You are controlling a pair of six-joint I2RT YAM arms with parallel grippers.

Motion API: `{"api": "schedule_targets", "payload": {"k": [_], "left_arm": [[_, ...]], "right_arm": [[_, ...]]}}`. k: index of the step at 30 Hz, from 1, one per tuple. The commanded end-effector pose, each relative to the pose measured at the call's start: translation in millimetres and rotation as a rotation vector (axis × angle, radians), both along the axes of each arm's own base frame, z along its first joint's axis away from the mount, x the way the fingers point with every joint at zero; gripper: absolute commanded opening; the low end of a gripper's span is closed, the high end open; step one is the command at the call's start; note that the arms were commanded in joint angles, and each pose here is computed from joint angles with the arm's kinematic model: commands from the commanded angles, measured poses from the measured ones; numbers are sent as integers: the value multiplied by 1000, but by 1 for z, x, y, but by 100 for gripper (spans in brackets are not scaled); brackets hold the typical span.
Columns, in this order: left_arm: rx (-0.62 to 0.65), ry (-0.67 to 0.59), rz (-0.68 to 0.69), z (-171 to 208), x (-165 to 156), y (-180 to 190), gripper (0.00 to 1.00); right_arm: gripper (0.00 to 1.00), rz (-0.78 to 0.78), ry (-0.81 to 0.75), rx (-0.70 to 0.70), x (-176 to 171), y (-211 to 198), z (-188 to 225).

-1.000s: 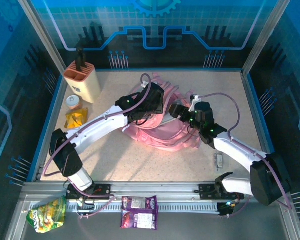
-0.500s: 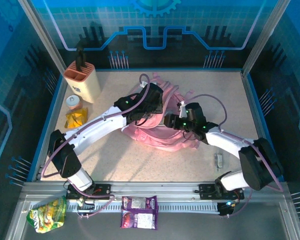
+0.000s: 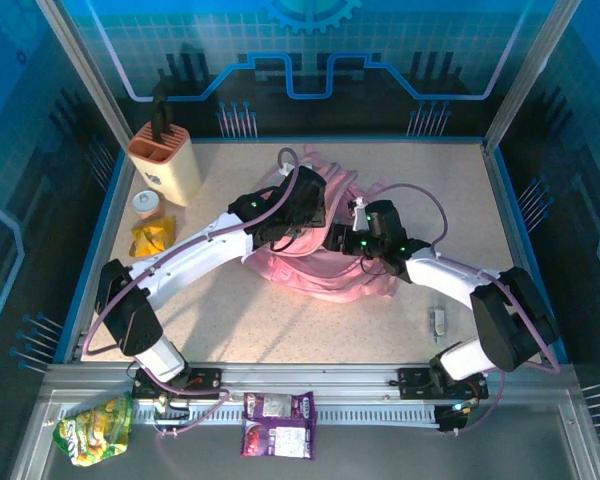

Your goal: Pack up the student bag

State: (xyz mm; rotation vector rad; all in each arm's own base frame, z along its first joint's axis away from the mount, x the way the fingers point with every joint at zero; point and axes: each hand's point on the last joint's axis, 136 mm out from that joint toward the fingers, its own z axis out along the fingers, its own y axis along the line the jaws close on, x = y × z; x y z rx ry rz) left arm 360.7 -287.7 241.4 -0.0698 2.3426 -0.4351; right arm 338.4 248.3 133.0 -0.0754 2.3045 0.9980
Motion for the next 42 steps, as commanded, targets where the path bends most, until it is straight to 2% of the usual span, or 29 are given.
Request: {"api": "schedule_targets", "payload": {"k": [1, 6, 10, 14, 15, 17, 19, 22, 24, 28, 31, 34, 37, 42], "left_arm": [[-68, -60, 41, 25, 5, 5, 0], [-55, -31, 2, 15, -1, 3, 0], [-41, 27, -18, -7, -6, -1, 0], [-70, 116, -120, -22, -18, -23, 0], [-61, 123, -141, -23, -22, -26, 4], [-37, 129, -162, -24, -31, -25, 28], [-53, 128, -155, -19, -38, -18, 45], [-106, 80, -126, -11, -50, 0, 58], [-123, 81, -57, -19, -52, 22, 62], [-194, 184, 129, -57, -56, 72, 63], [-260, 200, 238, -80, -58, 98, 63], [-364, 243, 327, -101, -56, 114, 59], [-398, 236, 385, -111, -54, 123, 52], [-416, 238, 477, -125, -45, 132, 47]], "right_arm": [[60, 5, -12, 17, 8, 1, 10], [76, -23, -20, 19, -8, -32, 19], [80, -78, 2, -21, -25, -69, 26], [83, -129, -15, -36, -42, -98, 41], [84, -127, -17, -39, -46, -102, 45], [85, -106, -23, -47, -56, -104, 56], [86, -100, -13, -60, -65, -106, 62], [86, -120, 34, -78, -75, -109, 60], [86, -120, 80, -82, -80, -107, 54], [86, -40, 133, -82, -91, -82, 44], [87, 14, 149, -99, -97, -61, 36], [87, 46, 175, -94, -100, -46, 28], [88, 72, 183, -89, -102, -35, 25], [89, 82, 178, -85, -105, -27, 23]]}}
